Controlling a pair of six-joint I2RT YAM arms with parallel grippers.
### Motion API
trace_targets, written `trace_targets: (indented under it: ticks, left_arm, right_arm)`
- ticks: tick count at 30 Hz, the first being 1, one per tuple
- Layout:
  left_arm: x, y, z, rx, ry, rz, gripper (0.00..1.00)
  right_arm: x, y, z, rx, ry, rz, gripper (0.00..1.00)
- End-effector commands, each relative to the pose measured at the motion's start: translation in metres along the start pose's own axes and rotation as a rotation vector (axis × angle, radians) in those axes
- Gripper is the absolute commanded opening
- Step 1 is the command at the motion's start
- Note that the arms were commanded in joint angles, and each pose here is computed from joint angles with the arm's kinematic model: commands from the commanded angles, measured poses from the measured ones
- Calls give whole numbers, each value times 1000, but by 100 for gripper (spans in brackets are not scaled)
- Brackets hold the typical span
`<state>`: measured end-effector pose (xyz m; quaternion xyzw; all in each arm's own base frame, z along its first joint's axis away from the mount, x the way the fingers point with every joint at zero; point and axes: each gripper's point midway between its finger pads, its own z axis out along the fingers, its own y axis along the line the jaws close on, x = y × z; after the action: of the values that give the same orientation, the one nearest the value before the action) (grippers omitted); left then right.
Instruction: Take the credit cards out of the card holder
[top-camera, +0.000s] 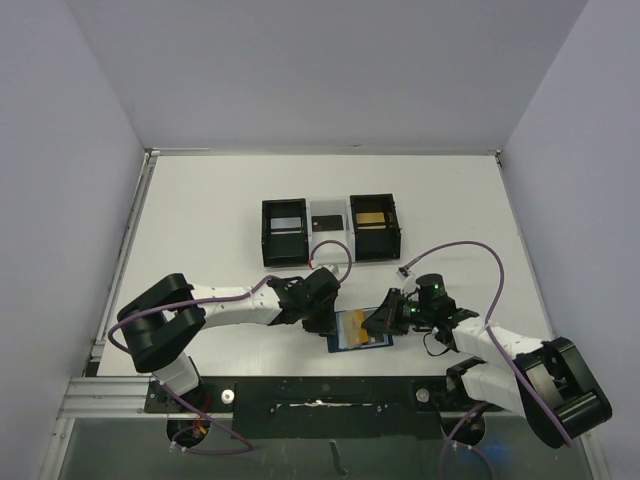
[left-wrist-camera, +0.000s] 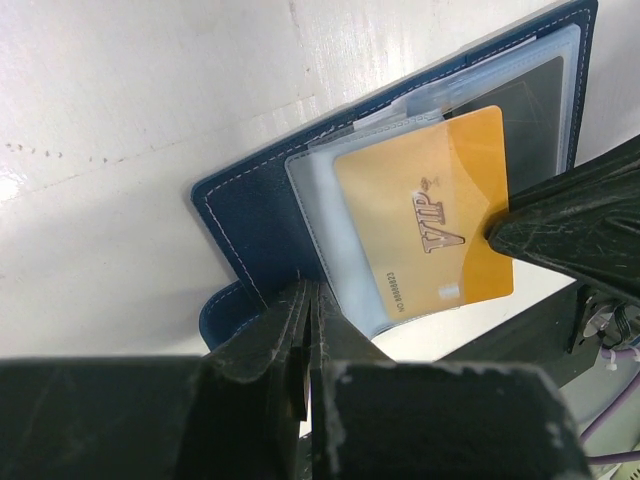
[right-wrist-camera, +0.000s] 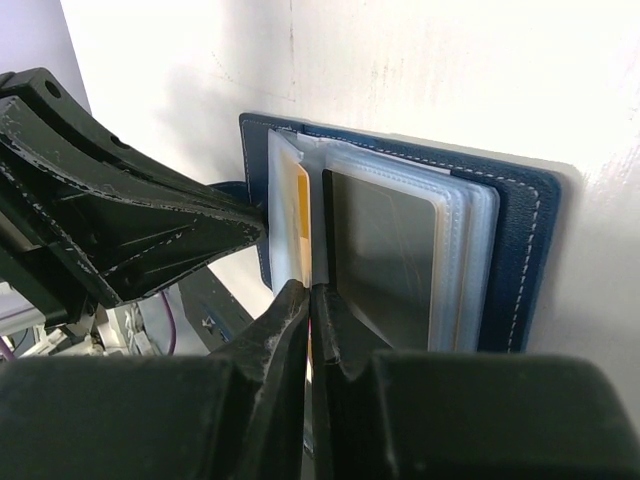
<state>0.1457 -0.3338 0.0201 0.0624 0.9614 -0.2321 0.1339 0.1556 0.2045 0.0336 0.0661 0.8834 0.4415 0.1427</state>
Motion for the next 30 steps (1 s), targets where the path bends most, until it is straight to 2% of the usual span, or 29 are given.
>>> trace_targets:
  ticks: [1, 8, 15, 19, 22, 26, 30]
  left_arm:
    - [7, 17, 0, -67, 10, 27, 0]
    - [-18, 0, -21, -49, -82, 43, 1]
    - [-53, -46, -50, 75, -189, 84, 23]
    - [-52, -82, -51, 253, -169, 136, 29]
    - [-38, -85, -34, 271, -87, 149, 25]
    - [-28, -53, -10, 121, -42, 107, 8]
    - [-16, -34, 4, 69, -14, 81, 2]
  right_arm:
    - [-2, -3, -2, 4, -4, -17, 3]
    - [-10, -9, -8, 55, -52, -16, 3]
    - [-6, -13, -7, 62, -51, 10, 3]
    - [-8, -13, -7, 63, -63, 18, 4]
    - [-9, -11, -8, 58, -69, 18, 4]
    - [-10, -10, -9, 55, -74, 20, 5]
    - [-8, -10, -9, 49, -72, 20, 6]
